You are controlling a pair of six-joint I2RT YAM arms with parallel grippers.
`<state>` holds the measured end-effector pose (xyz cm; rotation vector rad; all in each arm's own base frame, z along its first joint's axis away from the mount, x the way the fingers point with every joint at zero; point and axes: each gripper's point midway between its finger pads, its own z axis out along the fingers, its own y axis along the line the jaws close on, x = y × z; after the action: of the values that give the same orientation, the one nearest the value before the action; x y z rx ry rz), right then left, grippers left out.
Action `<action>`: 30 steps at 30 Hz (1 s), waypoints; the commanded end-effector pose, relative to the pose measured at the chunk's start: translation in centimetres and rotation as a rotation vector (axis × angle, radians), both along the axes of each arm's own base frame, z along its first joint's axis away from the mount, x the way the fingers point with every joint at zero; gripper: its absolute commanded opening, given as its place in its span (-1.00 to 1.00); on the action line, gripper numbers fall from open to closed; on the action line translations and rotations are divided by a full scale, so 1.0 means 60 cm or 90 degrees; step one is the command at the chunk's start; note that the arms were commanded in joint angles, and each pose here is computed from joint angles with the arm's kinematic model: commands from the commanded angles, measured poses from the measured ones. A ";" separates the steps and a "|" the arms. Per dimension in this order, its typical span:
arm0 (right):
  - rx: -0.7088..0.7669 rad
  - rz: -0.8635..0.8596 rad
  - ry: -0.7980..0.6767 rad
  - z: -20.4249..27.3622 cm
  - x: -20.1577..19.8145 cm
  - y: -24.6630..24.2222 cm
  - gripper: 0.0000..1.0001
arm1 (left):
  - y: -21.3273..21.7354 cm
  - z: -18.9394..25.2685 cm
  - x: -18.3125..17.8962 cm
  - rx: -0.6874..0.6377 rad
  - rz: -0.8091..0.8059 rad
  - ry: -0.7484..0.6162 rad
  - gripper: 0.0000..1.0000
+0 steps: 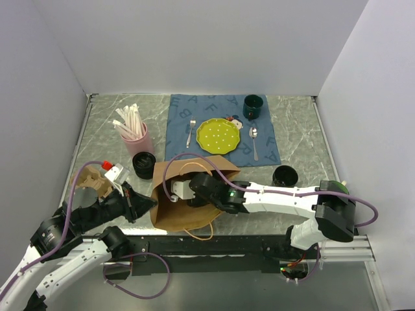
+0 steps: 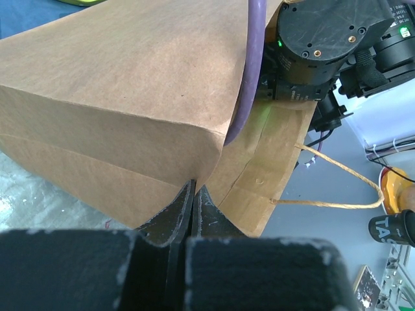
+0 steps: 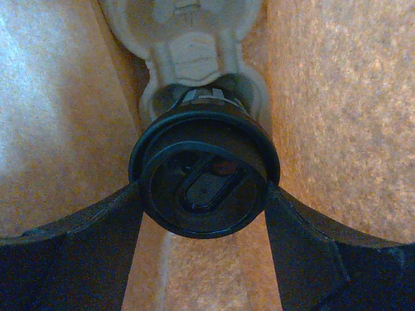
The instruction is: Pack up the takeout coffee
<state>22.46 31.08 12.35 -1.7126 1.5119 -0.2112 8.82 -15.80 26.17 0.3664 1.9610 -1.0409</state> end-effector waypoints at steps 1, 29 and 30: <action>-0.056 -0.024 0.047 -0.044 -0.005 -0.030 0.16 | -0.010 0.031 -0.005 -0.031 -0.018 -0.011 -0.98; -0.040 -0.079 0.052 -0.045 0.012 -0.031 0.66 | -0.013 0.038 -0.001 -0.038 -0.016 -0.011 -0.98; -0.038 -0.079 0.050 -0.042 0.014 -0.031 0.74 | -0.013 0.040 -0.001 -0.040 -0.015 -0.013 -0.98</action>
<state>23.29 31.14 11.97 -1.6640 1.5758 -0.2342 9.34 -16.02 26.24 0.3556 1.9626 -1.0306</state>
